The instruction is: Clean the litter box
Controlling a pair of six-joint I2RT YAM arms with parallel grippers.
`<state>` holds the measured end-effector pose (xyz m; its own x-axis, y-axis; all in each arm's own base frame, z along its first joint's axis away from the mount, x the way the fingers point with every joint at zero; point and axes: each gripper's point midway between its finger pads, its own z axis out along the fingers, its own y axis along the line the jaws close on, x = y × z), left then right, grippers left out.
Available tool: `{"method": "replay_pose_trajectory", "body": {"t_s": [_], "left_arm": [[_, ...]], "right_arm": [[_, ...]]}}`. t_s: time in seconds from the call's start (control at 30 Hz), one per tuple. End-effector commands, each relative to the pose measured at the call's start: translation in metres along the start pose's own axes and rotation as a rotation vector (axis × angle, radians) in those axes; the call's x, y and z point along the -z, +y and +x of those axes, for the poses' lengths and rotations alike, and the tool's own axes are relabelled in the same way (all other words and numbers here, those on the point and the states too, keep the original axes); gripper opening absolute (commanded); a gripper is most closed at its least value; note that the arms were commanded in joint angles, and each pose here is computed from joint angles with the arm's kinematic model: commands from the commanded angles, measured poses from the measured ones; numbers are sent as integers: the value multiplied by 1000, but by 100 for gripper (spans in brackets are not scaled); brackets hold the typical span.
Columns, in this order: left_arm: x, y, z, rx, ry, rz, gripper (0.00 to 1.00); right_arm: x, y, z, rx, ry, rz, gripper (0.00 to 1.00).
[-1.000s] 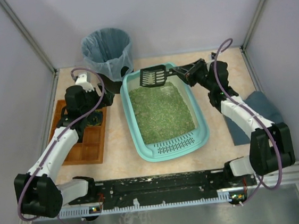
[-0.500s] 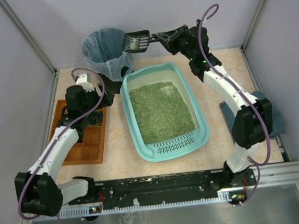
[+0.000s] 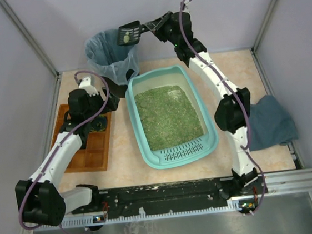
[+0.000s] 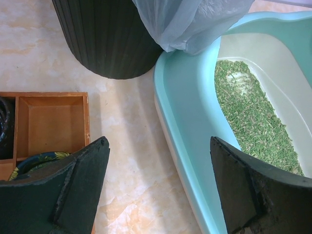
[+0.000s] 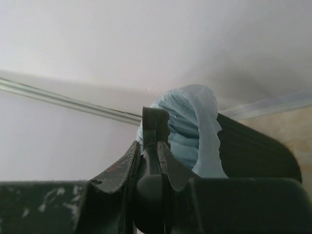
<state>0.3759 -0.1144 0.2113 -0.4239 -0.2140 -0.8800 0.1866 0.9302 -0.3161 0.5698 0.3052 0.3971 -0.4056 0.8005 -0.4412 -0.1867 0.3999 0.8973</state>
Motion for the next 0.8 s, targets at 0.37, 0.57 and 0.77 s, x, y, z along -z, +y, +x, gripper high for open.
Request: {"method": "replay_pose_trajectory", "body": {"t_s": [0.37,0.57,0.77], "left_arm": [[1,-2,-6,6,-22,15,89],[2,-2,-6,3,-25,16,89],[2,-3,-6,3,-24,22,89]], "right_arm": [[4,84,27,748,-88,-269,0],[13,106,41,1063,-200,-320,0],[19,115,51,1198,-235,-356,0]]}}
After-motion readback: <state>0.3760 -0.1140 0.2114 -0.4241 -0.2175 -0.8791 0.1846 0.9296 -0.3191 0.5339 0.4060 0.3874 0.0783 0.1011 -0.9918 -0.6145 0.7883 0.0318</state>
